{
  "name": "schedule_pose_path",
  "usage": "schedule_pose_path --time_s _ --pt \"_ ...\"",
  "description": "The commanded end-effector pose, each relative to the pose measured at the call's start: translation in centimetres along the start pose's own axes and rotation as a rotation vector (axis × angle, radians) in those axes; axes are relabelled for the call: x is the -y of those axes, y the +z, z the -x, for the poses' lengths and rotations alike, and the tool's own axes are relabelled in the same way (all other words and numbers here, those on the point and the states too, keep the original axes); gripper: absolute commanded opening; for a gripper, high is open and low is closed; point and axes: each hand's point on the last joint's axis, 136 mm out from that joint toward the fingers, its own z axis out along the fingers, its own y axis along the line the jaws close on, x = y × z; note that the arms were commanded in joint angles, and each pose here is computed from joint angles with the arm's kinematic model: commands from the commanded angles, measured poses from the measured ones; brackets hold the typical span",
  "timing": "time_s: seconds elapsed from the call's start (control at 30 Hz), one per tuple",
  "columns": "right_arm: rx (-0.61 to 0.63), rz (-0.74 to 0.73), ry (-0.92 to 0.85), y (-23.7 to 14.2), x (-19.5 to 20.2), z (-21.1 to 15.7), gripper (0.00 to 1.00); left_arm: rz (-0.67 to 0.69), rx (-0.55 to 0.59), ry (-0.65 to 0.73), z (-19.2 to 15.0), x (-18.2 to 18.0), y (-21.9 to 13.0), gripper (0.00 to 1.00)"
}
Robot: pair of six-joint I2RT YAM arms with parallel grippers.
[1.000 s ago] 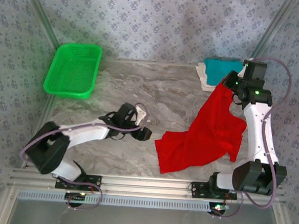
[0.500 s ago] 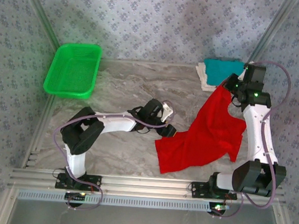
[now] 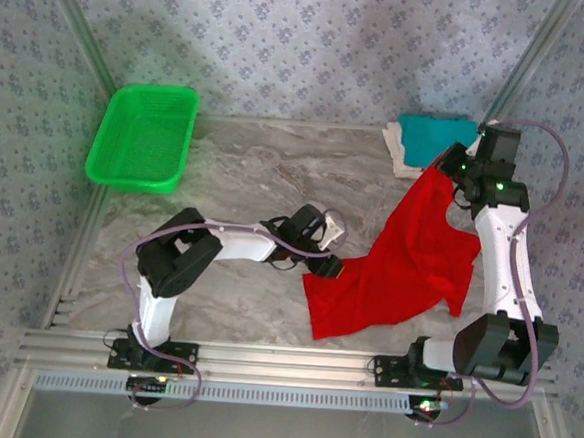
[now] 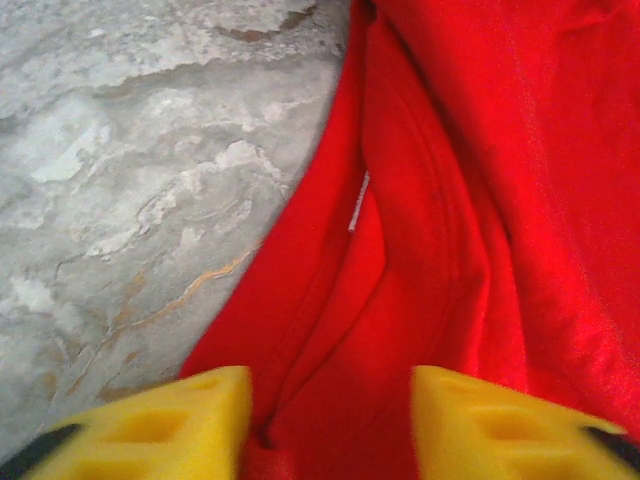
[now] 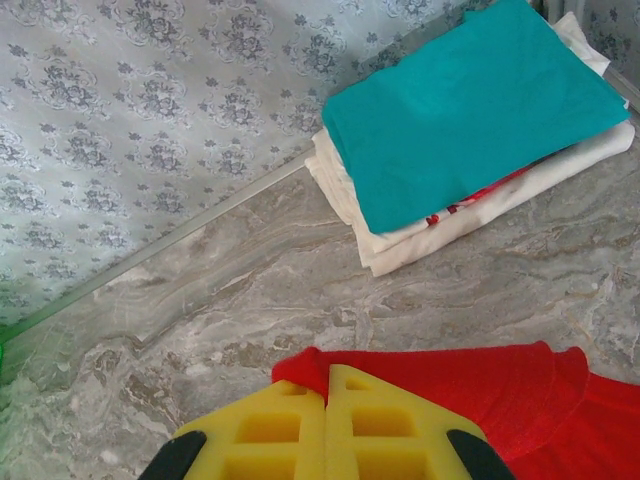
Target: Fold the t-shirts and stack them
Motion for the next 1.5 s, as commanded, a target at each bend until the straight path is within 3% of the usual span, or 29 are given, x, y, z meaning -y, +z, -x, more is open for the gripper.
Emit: schedule_pose_path --time_s 0.0,0.13,0.2,0.33,0.57,0.73,0.93,1.17,1.47 --pt "0.043 0.013 0.009 -0.8 -0.2 1.0 0.00 -0.005 0.006 0.010 0.6 0.6 -0.2 0.30" --pt "0.038 0.024 0.013 -0.5 -0.3 0.9 0.00 0.026 0.014 0.022 1.2 0.4 -0.8 0.05" --pt "0.038 0.025 0.016 -0.5 -0.3 0.9 0.00 0.038 0.024 0.029 1.6 0.4 -1.1 0.00" --pt "0.040 0.028 0.016 -0.8 -0.4 1.0 0.00 0.096 0.093 0.038 3.4 0.1 -3.5 0.00" --pt "0.067 0.042 0.021 -1.8 -0.8 1.5 0.00 0.254 0.326 0.031 6.7 -2.7 -12.9 0.00" --pt "0.072 0.083 0.026 -2.8 -1.9 1.6 0.00 0.326 0.372 0.067 7.7 -3.1 -17.5 0.00" --pt "0.152 0.166 -0.048 -8.2 -4.6 2.5 0.00 0.489 0.592 0.127 9.4 -1.9 -28.7 0.00" --pt "0.341 0.189 -0.107 -16.5 -5.9 5.7 0.00 0.737 0.794 0.173 8.0 -1.5 -42.2 0.00" --pt "0.574 0.083 -0.175 -24.6 -4.2 7.1 0.00 0.921 0.948 0.183 6.8 1.6 -51.6 0.00"
